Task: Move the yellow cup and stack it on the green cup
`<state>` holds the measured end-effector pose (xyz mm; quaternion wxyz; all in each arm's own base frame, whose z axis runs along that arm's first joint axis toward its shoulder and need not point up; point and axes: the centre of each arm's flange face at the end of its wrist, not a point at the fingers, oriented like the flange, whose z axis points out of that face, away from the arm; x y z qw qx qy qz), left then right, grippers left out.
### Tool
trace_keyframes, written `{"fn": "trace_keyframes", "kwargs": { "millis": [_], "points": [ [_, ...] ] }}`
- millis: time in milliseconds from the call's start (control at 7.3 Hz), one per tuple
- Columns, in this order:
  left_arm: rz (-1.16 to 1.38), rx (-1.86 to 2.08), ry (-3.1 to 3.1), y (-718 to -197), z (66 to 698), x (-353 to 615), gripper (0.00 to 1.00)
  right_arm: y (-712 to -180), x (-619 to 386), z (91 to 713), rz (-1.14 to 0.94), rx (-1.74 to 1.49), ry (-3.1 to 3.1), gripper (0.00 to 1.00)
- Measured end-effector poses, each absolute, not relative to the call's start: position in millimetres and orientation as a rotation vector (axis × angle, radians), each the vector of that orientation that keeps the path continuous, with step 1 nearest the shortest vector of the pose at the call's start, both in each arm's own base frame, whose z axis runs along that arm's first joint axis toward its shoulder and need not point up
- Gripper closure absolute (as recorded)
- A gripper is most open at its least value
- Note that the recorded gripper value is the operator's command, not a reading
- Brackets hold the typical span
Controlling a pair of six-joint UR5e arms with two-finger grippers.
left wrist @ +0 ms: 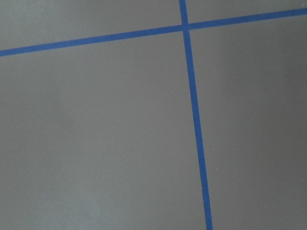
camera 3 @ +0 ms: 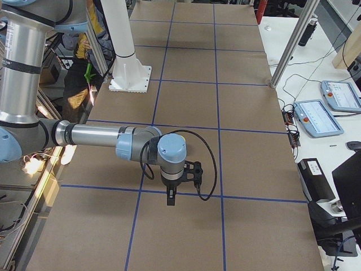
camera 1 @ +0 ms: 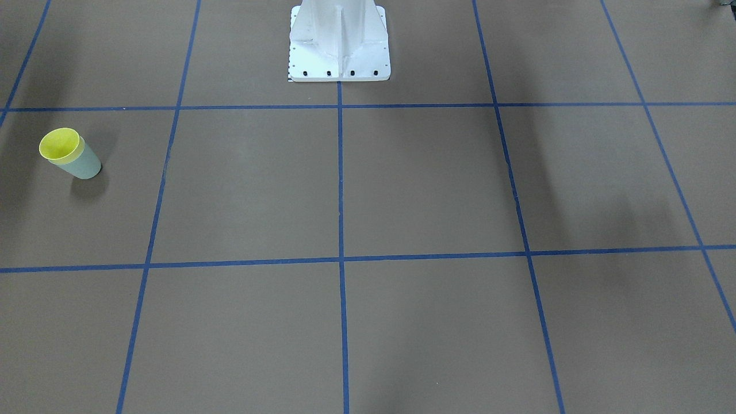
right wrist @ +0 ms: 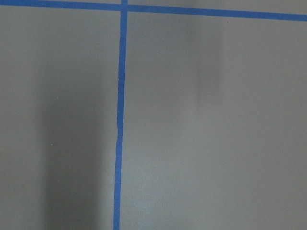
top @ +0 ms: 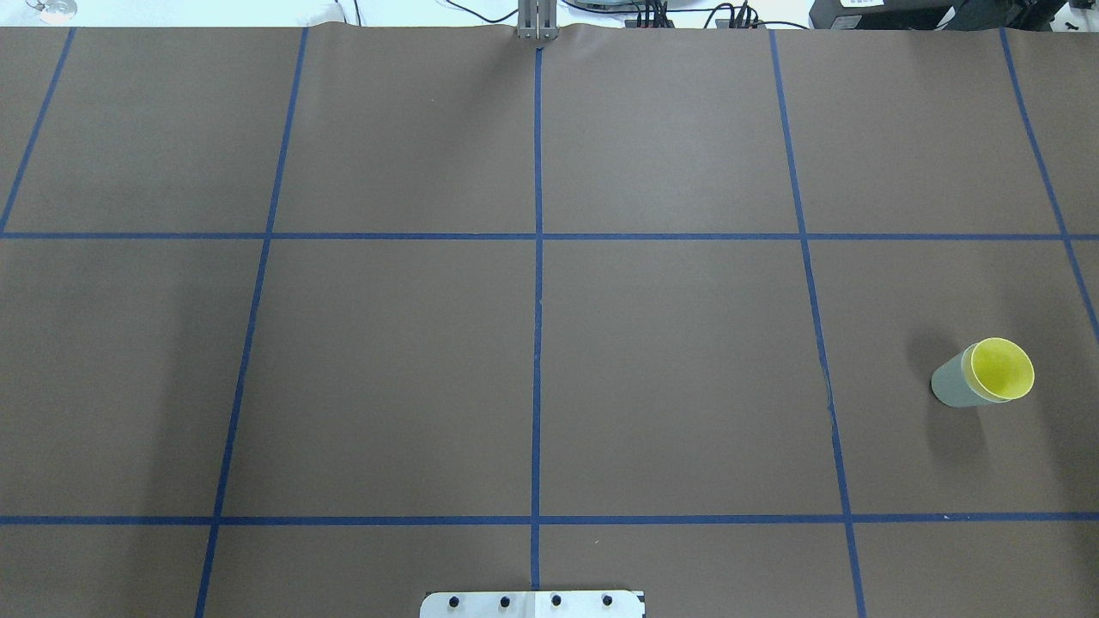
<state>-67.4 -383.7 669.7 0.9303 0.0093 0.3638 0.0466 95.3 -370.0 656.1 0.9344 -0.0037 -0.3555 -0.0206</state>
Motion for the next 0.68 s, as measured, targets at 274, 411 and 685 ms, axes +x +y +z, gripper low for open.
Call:
{"fn": "trace_keyframes", "kwargs": {
  "millis": [274,411,685],
  "points": [
    [0.086,-0.005,0.745,-376.6,680.6,-67.4,0.0,-372.7,95.2,653.0,-0.045,0.0,-0.726,0.0],
    [0.084,-0.011,0.745,-374.4,683.3,-67.5,0.0,-374.3,95.2,651.7,-0.046,0.003,-0.725,0.0],
    [0.083,-0.013,0.746,-373.3,684.5,-67.3,0.0,-375.6,95.4,650.5,-0.047,0.006,-0.724,0.0]
  ]
}}
